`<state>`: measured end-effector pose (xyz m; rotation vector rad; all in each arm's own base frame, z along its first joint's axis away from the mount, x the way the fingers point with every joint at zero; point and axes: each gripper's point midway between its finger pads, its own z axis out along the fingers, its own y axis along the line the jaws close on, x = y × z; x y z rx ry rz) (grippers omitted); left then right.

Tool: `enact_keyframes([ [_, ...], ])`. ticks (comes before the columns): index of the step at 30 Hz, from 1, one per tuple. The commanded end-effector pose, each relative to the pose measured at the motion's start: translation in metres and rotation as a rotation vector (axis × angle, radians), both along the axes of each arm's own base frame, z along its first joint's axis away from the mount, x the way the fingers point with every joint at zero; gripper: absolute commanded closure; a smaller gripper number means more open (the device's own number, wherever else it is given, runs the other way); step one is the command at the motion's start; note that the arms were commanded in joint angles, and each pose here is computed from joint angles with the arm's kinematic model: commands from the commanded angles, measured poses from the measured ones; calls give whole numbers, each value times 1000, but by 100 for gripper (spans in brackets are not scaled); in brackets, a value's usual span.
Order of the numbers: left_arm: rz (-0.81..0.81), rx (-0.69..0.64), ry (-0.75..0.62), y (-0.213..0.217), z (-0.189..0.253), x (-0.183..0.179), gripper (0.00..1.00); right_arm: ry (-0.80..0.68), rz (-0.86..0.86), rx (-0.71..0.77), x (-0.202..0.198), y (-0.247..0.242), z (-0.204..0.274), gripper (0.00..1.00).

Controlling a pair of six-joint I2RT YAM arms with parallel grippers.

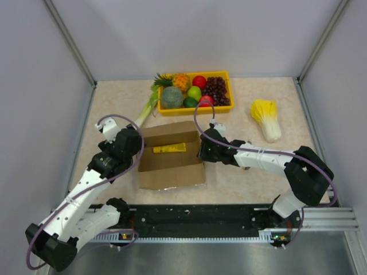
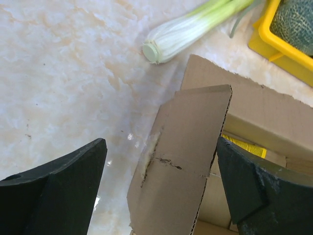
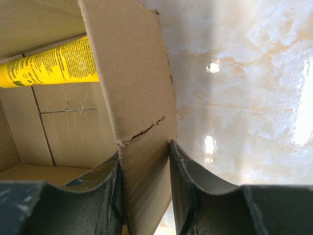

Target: Unpack the express box

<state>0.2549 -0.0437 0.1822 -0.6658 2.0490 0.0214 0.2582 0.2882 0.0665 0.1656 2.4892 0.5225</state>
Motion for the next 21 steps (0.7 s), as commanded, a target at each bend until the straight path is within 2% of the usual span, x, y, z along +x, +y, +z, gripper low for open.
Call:
enact_keyframes([
  [1,63,69,71,25,-20,-18,4,8,-34,-19,9,-4,0,67],
  [21,162,93,73,52,-16,-40,5,26,-14,-17,11,4,-2,69],
])
